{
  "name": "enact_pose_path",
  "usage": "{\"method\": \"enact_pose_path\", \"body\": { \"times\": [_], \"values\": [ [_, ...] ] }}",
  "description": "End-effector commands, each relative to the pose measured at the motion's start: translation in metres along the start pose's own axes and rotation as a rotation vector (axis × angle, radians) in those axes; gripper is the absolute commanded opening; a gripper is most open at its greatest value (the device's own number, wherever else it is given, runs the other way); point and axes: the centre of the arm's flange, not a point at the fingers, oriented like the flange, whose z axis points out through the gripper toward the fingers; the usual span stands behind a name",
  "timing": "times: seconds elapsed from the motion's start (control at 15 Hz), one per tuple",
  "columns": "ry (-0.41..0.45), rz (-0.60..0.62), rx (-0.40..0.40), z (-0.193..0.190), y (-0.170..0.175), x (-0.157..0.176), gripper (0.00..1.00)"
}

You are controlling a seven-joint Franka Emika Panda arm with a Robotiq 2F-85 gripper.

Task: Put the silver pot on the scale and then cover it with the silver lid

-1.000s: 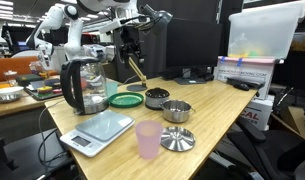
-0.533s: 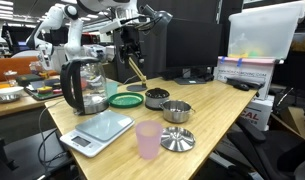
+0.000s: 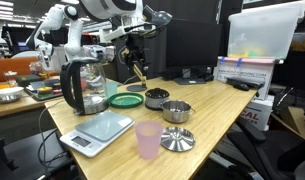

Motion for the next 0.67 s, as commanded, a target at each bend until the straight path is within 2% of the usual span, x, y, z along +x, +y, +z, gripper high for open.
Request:
{"method": "enact_pose_path", "body": {
  "times": [0.0, 0.33, 0.6],
  "values": [
    [-0.031, 0.055, -0.001, 0.018, 0.008, 0.024, 1.00],
    [-0.071, 0.117, -0.029, 0.041, 0.019, 0.044, 1.00],
    [-0.052, 0.118, -0.033, 0.046, 0.025, 0.039, 1.00]
  ]
}}
